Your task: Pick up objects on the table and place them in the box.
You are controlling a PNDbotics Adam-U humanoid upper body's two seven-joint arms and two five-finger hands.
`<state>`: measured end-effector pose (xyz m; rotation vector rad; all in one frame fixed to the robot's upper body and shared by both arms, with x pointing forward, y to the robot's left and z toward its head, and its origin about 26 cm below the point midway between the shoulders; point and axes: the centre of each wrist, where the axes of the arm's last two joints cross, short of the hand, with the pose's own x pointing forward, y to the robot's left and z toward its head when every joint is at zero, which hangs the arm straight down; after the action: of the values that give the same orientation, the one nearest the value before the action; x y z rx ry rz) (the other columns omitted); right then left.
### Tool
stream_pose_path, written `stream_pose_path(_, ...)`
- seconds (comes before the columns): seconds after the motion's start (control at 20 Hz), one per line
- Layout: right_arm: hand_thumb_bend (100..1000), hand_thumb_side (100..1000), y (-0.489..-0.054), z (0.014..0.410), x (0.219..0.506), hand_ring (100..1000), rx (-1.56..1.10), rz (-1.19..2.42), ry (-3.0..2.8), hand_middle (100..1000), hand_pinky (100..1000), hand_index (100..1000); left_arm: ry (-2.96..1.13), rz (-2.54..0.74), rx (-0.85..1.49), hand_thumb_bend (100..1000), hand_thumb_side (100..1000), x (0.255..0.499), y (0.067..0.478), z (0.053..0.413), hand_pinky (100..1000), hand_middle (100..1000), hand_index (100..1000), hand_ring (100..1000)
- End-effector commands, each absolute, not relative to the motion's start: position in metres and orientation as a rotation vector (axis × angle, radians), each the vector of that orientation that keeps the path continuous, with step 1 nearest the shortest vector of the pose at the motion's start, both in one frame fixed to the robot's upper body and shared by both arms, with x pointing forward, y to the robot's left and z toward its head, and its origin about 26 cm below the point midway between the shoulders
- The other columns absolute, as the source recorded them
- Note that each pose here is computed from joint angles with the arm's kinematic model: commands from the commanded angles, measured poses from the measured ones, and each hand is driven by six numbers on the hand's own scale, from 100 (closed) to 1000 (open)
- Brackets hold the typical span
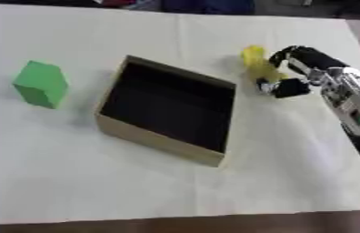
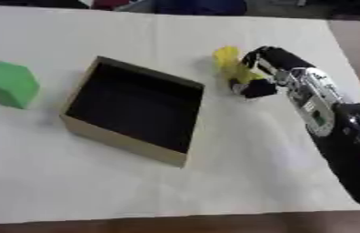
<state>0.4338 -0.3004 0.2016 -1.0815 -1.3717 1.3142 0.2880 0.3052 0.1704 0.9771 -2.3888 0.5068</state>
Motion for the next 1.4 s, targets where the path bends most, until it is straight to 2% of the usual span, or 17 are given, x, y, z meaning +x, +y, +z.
stream_pose_path(0.05, 350, 532, -0.299, 0.214, 0.435, 886, -1.18, 1.322, -1.4, 641, 886, 757, -2.421, 0.495, 0.983, 332, 1000, 0.287, 0.305, 0.178, 440, 515, 702, 507)
stream_pose_path(0.2, 376, 520, -0.298, 0.209, 0.438, 874, -1.206, 1.329, -1.381, 592, 875, 721, -2.421, 0.493, 0.984, 332, 1000, 0.287, 0.305, 0.178, 440, 515, 702, 507)
stream_pose_path(0.25, 412, 519, -0.298, 0.207, 0.439, 869, -1.212, 1.331, -1.379, 582, 868, 712, -2.421, 0.492, 0.984, 332, 1000, 0.287, 0.305, 0.178, 440, 515, 702, 507)
stream_pose_path(0.5, 345, 499, -0.293, 0.202, 0.443, 836, -1.228, 1.34, -1.384, 530, 833, 672, -2.422, 0.486, 0.981, 331, 1000, 0.287, 0.304, 0.178, 439, 516, 702, 507)
stream_pose_path(0.65, 260, 442, -0.291, 0.204, 0.443, 807, -1.237, 1.318, -1.41, 495, 797, 645, -2.422, 0.483, 0.978, 330, 1000, 0.287, 0.304, 0.178, 438, 516, 702, 506)
stream_pose_path(0.85, 234, 390, -0.288, 0.206, 0.442, 798, -1.239, 1.3, -1.445, 489, 788, 643, -2.424, 0.472, 0.977, 328, 1000, 0.287, 0.304, 0.178, 438, 516, 702, 506)
stream_pose_path(0.9, 183, 356, -0.288, 0.207, 0.441, 796, -1.235, 1.295, -1.451, 486, 787, 644, -2.424, 0.47, 0.976, 327, 1000, 0.287, 0.304, 0.178, 437, 516, 701, 506)
stream_pose_path(0.95, 173, 348, -0.288, 0.207, 0.441, 795, -1.231, 1.288, -1.457, 485, 787, 643, -2.425, 0.468, 0.975, 327, 1000, 0.287, 0.304, 0.178, 437, 516, 701, 506)
stream_pose_path(1.0, 114, 309, -0.287, 0.208, 0.441, 795, -1.225, 1.28, -1.463, 484, 787, 646, -2.425, 0.466, 0.975, 326, 1000, 0.287, 0.304, 0.178, 437, 516, 700, 506)
stream_pose_path(1.05, 102, 294, -0.287, 0.209, 0.44, 795, -1.217, 1.273, -1.47, 484, 788, 647, -2.426, 0.464, 0.975, 326, 1000, 0.287, 0.304, 0.178, 436, 515, 700, 506)
stream_pose_path(1.25, 100, 117, -0.284, 0.215, 0.437, 794, -1.202, 1.242, -1.509, 480, 791, 652, -2.427, 0.458, 0.972, 326, 1000, 0.287, 0.304, 0.179, 436, 514, 698, 506)
stream_pose_path(1.4, 100, 100, -0.282, 0.219, 0.435, 796, -1.196, 1.219, -1.529, 484, 796, 659, -2.429, 0.455, 0.97, 325, 1000, 0.287, 0.304, 0.179, 435, 513, 697, 505)
